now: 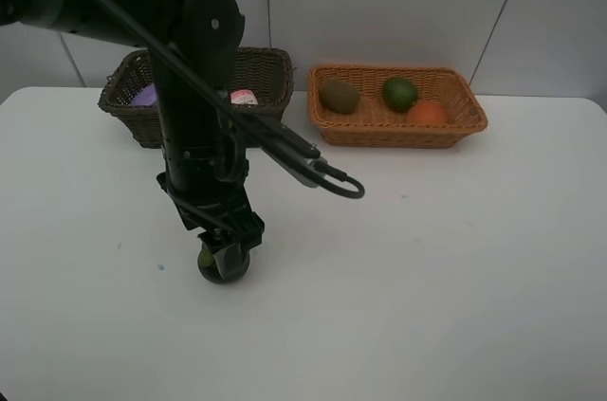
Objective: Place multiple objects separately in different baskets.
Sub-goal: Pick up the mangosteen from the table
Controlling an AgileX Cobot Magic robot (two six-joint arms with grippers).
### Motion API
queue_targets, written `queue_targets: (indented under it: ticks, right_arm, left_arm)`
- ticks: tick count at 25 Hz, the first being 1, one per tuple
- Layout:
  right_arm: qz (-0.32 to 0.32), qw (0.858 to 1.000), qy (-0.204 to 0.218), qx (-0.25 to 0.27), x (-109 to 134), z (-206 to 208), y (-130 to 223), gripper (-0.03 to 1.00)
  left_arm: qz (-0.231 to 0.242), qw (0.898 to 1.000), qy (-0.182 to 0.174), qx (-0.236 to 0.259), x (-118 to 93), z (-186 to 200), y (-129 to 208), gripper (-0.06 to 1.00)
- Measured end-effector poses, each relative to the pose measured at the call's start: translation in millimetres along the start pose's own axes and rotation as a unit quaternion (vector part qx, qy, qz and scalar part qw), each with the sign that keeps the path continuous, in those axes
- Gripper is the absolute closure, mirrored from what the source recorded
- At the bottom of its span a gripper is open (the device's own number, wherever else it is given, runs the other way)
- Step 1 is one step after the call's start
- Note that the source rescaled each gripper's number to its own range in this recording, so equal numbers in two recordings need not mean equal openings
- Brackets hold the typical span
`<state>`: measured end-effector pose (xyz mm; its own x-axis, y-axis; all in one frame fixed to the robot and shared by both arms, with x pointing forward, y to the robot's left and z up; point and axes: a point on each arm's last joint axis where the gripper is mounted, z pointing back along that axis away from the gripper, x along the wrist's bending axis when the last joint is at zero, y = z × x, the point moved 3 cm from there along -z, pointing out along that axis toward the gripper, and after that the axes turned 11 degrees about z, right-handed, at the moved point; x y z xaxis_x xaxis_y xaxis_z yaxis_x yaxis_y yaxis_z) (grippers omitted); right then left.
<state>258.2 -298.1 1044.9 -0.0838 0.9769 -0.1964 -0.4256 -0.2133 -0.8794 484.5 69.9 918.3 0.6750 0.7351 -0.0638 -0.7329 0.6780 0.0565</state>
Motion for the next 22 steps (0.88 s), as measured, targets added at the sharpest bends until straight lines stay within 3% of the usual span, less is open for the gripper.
queue_targets:
  ticks: [8, 22]
  right_arm:
    - [0.000, 1.000, 0.000, 0.000, 0.0, 0.0, 0.0, -0.03]
    - [0.000, 1.000, 0.000, 0.000, 0.0, 0.0, 0.0, -0.03]
  left_arm:
    - [-0.019, 0.999, -0.015, -0.047, 4.6, -22.6, 0.6, -0.06]
    - [-0.026, 0.996, -0.029, -0.079, 10.5, -45.5, 9.0, -0.06]
